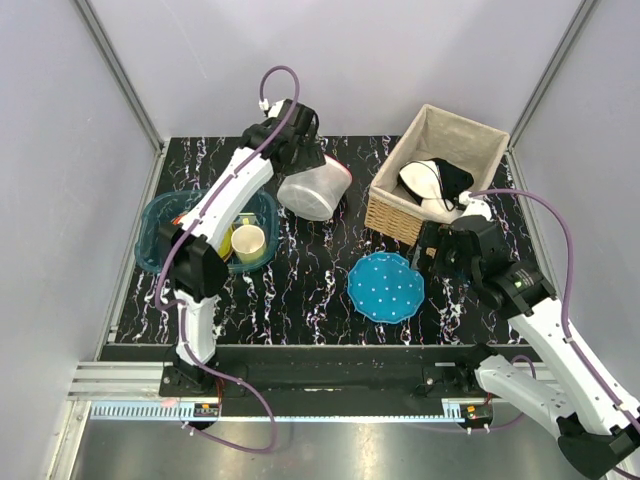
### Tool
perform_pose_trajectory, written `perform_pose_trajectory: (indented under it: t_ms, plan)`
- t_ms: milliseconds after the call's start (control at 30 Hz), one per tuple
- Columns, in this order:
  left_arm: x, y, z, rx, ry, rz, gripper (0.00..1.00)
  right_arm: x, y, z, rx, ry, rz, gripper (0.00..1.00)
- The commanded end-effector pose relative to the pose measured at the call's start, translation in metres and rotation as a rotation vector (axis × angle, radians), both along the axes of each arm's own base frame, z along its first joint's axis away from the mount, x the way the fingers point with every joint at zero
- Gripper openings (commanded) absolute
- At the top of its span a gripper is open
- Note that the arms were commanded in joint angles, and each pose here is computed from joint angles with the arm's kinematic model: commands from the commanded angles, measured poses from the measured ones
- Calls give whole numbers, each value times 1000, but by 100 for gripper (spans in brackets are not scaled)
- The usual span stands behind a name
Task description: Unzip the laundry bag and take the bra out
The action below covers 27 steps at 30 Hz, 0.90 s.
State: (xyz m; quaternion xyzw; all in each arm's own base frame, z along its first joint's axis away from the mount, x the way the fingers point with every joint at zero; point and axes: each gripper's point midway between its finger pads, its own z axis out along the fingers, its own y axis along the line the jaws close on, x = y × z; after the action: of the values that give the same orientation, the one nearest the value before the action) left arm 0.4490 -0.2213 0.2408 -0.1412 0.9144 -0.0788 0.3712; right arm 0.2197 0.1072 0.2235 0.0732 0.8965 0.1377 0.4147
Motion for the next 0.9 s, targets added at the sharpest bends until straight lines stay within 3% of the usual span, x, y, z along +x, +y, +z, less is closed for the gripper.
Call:
perform_pose_trajectory:
  t_ms: [0,167,400,567,733,867]
  plan:
    - [17,1,3,59,-18,-29,99,1,11,6,42,-7,36,100]
    - [42,-2,-20,51,26,-12,99,6,15,9,61,-2,23,100]
    - [58,-35,-34,-101,12,-41,98,15,34,0,98,47,53,100]
    - [66,-47,-41,-138,2,-65,97,14,40,-10,96,122,62,100]
    - [85,-53,-21,-163,-101,-61,96,12,33,-19,93,137,10,100]
    - [108,-44,-12,-97,-186,-18,96,8,36,-33,76,180,40,100]
